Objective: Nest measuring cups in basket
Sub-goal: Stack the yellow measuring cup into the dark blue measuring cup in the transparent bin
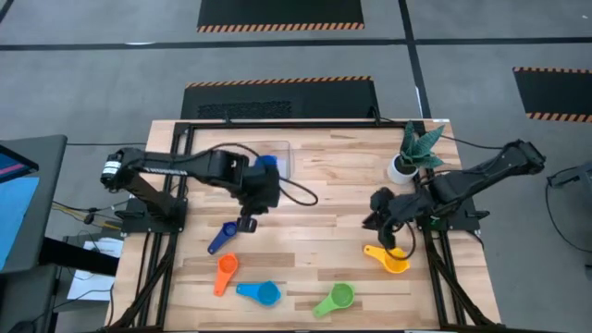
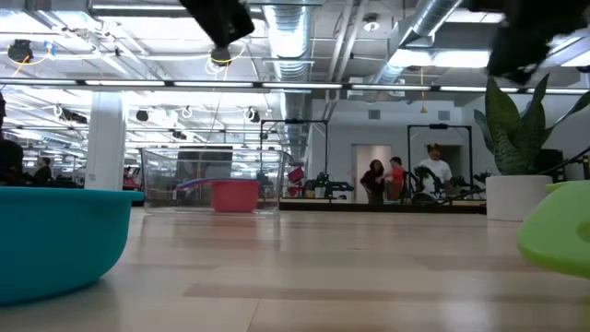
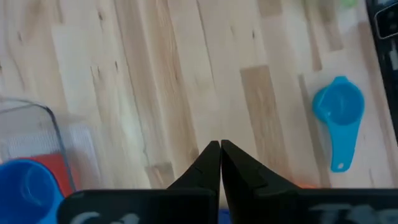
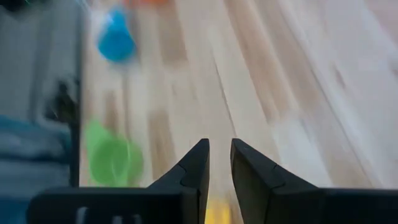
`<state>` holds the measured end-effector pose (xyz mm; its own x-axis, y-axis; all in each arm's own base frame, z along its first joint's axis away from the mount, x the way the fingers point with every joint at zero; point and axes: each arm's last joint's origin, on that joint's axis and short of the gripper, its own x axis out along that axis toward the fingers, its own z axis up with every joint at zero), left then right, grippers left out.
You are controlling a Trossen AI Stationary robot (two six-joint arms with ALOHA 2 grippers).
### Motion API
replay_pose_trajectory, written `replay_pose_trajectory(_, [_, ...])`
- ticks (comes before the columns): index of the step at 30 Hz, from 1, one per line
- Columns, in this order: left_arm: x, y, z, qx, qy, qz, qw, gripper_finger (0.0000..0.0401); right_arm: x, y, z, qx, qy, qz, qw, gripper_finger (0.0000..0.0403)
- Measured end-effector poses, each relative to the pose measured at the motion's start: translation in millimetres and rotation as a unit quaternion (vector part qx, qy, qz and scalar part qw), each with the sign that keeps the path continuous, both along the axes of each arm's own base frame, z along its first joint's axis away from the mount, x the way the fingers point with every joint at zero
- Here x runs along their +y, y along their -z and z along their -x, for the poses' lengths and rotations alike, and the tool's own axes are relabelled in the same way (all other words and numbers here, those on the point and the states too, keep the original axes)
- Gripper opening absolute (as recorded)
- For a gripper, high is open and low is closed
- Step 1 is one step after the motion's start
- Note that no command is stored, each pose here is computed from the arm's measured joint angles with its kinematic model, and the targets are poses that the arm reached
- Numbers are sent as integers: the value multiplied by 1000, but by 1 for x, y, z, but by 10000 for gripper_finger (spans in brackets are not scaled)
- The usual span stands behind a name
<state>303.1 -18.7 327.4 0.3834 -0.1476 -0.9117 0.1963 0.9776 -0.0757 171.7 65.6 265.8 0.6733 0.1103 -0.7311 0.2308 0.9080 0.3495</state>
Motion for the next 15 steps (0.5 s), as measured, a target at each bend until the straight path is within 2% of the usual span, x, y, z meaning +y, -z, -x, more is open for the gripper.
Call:
replay_pose_trajectory(3, [-2, 11, 2, 24, -8, 2, 1000, 0, 8, -13, 7, 125, 43, 1, 991, 76])
replay_pose_trajectory(6, [-5, 20, 5, 42, -11, 3, 999, 0, 23, -15, 9, 204, 87, 2, 975, 67])
replay_pose_trajectory(11, [-9, 30, 10, 73, -7, 2, 997, 0, 55, 2, 9, 253, 127, -2, 959, 66])
replay_pose_trajectory(15, [-14, 32, 11, 77, 6, -2, 997, 0, 78, 18, 11, 282, 139, 16, 949, 66])
